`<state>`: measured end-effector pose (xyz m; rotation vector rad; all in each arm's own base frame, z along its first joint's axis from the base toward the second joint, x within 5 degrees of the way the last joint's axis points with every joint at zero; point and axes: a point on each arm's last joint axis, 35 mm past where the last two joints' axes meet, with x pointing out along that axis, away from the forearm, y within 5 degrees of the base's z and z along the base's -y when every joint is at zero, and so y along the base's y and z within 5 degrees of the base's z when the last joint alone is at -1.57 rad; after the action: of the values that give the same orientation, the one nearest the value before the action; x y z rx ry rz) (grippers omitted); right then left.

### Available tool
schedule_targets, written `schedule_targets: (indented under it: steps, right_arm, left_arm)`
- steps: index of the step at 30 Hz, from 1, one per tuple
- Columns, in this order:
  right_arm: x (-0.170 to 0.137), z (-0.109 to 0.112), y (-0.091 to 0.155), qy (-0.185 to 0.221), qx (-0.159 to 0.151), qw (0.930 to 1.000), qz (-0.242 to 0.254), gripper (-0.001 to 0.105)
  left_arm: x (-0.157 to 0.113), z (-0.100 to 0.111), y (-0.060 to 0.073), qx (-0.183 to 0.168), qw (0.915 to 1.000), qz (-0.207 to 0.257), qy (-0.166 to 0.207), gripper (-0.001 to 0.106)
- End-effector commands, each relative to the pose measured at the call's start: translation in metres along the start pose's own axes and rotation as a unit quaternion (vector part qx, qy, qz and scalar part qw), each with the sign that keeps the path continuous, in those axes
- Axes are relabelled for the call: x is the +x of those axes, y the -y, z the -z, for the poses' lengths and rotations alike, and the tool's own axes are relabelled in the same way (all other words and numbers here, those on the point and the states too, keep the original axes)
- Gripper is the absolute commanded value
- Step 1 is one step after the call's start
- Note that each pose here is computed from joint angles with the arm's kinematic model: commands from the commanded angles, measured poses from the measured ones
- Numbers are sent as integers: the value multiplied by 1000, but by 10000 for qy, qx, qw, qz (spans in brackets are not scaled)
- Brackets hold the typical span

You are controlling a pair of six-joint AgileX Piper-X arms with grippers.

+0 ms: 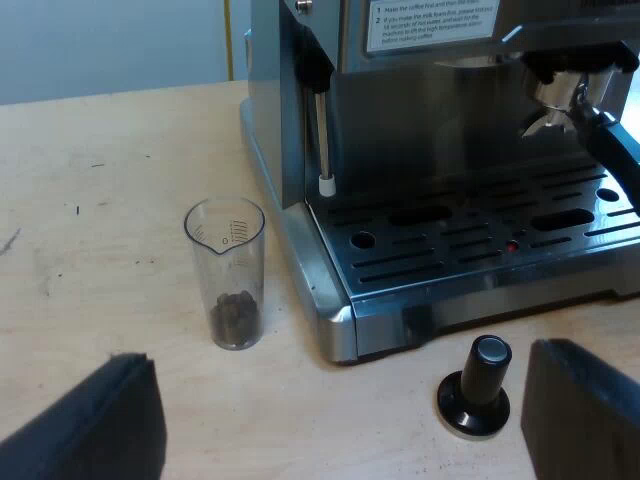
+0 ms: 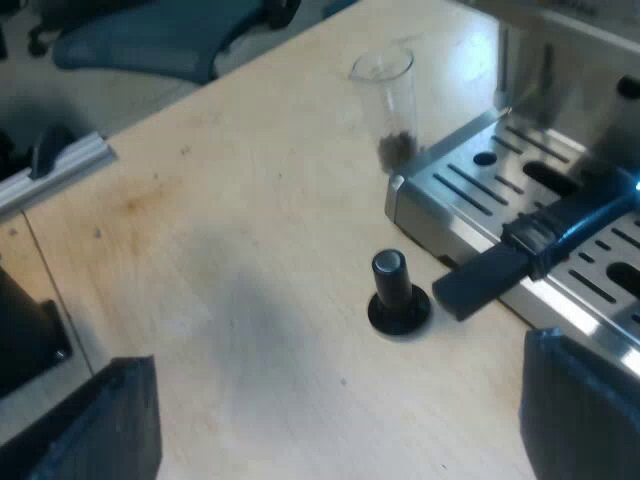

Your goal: Pour the beans into the coffee machine

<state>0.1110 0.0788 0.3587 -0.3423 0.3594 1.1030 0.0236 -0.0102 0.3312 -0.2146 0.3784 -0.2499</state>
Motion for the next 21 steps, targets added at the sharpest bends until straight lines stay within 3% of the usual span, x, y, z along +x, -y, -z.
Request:
schedule_targets:
  steps: [1, 8, 18, 21]
  right_arm:
    - [5, -5, 2, 7, -183, 9998, 49, 79]
    - [31, -8, 4, -159, -300, 9993, -153, 79]
    - [57, -18, 5, -40, -593, 9982, -80, 79]
    - [75, -22, 2, 19, -743, 9972, -126, 79]
  left_arm:
    - [-1, -3, 1, 10, 9999, -47, 95, 83]
    - [0, -3, 0, 24, 9999, -47, 98, 83]
    - [20, 8, -9, 11, 10000, -53, 59, 83]
    - [34, 14, -14, 62, 9998, -30, 211, 83]
